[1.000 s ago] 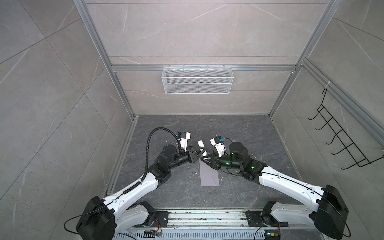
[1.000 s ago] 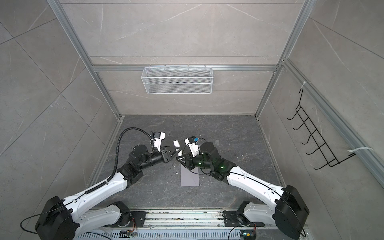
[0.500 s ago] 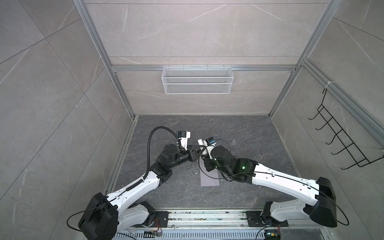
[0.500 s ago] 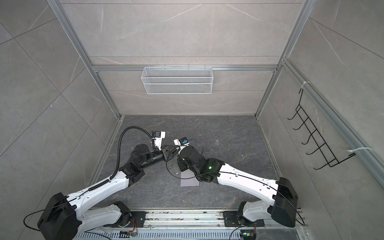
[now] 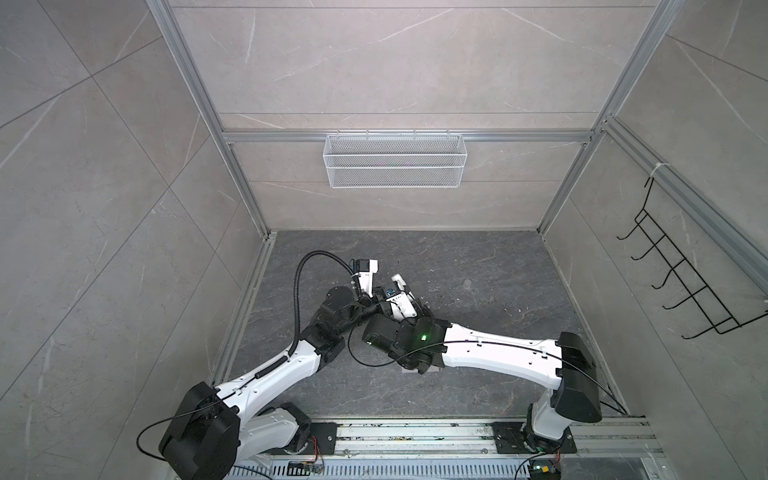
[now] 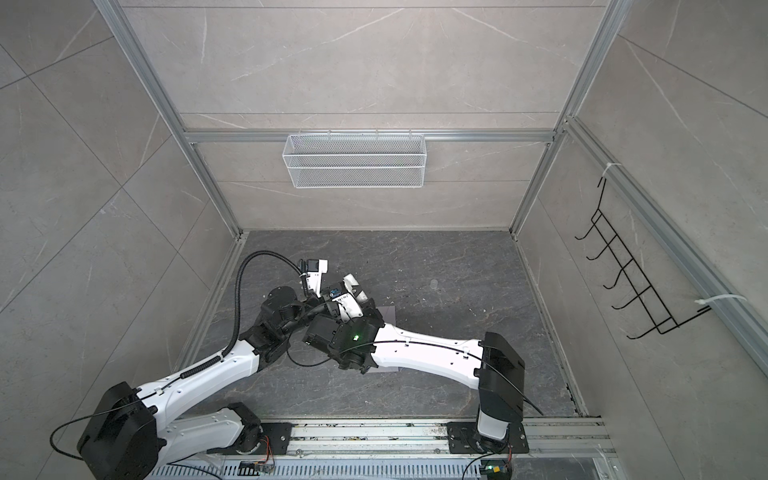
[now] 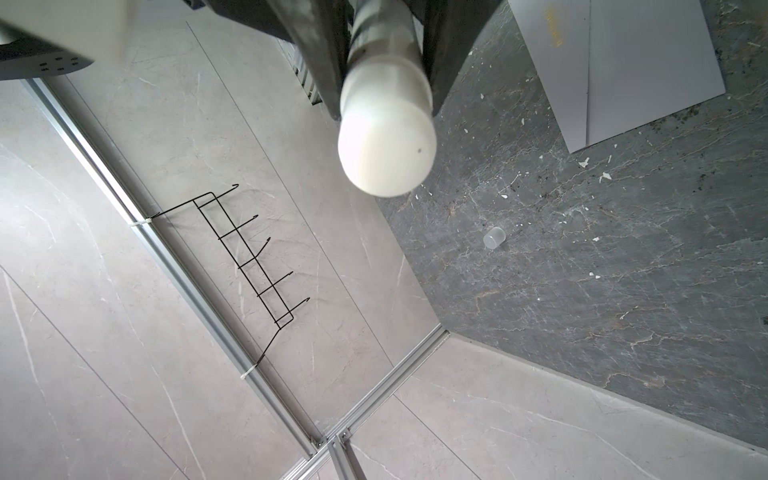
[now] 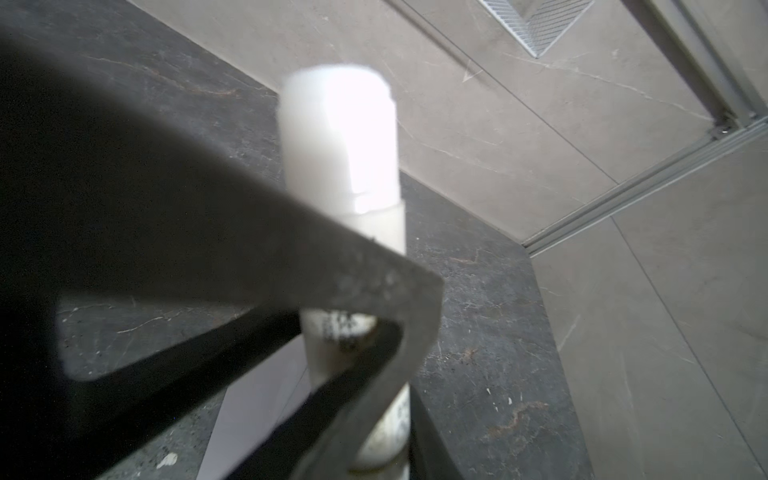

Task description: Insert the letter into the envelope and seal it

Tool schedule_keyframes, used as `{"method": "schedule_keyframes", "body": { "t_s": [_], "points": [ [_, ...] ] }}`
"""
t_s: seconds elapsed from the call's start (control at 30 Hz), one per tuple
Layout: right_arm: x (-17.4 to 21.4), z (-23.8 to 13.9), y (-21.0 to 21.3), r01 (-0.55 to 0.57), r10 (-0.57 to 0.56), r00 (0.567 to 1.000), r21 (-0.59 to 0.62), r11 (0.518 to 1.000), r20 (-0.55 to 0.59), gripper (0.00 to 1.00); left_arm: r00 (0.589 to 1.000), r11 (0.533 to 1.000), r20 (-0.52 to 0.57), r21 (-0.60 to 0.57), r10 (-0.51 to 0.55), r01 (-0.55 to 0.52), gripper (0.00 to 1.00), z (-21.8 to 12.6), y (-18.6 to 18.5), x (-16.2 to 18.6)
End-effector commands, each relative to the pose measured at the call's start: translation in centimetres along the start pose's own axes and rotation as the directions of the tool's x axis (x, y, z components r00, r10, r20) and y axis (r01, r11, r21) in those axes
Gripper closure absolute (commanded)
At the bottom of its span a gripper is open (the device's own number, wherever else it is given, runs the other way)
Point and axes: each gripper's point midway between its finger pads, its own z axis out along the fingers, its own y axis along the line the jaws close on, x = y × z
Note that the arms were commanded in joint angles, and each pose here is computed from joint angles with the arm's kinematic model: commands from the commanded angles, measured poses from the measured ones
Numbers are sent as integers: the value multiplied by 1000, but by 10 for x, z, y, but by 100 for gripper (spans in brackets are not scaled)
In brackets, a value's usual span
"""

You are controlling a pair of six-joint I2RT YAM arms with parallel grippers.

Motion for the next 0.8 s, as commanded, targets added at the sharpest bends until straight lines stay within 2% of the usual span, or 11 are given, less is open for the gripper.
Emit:
{"method": "schedule_keyframes", "body": {
  "t_s": [0.0,0.13,0.23,0.33,0.5,0.63,0.7,0.77],
  "points": [
    [-12,-1,-40,27,-36,998,178,984,50,100,998,999,-61,-34,30,-32,100,3,9,14],
    [-8,0,-27,9,-13,998,76,997,54,99,998,999,-59,-31,31,-33,100,3,8,13],
    [-7,-2,-16,-39,42,997,-54,998,61,92,998,999,-54,-27,32,-33,100,2,6,11],
    [-5,-5,-5,-95,110,992,-228,969,54,82,998,999,-47,-25,39,-40,100,0,3,9],
    [0,-12,8,-201,229,973,-512,835,-9,57,998,999,-39,-3,48,-48,100,-3,-8,3],
    [5,-19,8,-268,310,949,-670,692,-59,35,998,998,-27,18,52,-52,100,-7,-16,-2],
    [9,-25,8,-277,328,941,-730,625,-77,27,998,998,-22,27,54,-54,100,-9,-20,-4],
    [11,-33,8,-281,345,934,-783,555,-90,25,998,998,-18,38,57,-56,100,-10,-24,-6]
  ]
}}
